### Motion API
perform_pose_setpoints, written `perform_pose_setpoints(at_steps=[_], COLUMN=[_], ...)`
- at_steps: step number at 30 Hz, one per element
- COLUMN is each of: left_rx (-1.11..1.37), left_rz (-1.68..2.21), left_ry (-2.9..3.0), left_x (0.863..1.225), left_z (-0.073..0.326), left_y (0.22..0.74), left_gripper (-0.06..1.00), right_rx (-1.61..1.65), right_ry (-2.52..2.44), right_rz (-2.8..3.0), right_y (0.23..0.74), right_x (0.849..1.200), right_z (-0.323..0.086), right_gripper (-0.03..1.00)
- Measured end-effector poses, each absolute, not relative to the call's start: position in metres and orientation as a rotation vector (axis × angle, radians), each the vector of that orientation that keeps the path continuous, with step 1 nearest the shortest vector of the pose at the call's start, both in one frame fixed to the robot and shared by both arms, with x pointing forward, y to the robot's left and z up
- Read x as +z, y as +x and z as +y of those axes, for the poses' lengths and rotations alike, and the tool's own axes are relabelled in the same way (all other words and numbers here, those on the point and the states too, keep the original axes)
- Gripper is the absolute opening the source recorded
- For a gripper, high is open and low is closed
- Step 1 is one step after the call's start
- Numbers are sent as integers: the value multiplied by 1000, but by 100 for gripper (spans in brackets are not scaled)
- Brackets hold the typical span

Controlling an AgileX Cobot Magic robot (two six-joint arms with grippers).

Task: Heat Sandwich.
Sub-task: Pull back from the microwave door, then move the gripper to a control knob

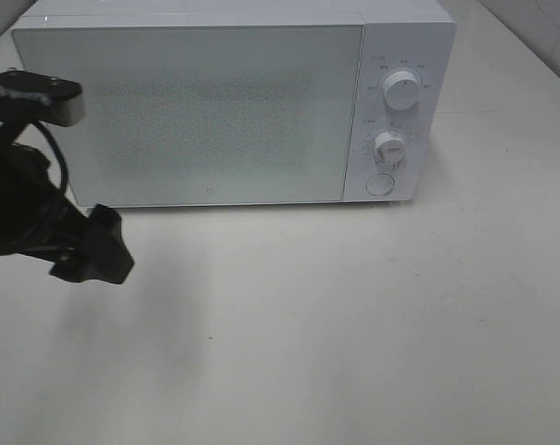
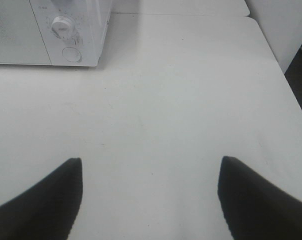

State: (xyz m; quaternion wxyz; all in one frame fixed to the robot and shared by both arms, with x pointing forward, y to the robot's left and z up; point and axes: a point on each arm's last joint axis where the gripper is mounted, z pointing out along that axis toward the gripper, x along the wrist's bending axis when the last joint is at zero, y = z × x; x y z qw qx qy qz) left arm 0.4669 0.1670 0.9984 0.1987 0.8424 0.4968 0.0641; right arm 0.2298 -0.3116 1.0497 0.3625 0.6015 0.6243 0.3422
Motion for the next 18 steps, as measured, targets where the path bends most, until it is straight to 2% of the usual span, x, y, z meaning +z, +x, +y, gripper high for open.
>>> perform_pose_setpoints(at_steps=[4,18], left_rx=[154,123], left_rz=[1586,1974], left_ry=[2296,2141], left_x=[1009,1040], left_z=[204,282], left_y=[468,439], left_gripper=[97,97], right_rx=[881,881], right_ry=[1549,1549], right_rz=[1608,1608], right_y=[230,230], right_x=[1050,1050], right_z=[-312,-312], right_gripper=[73,73])
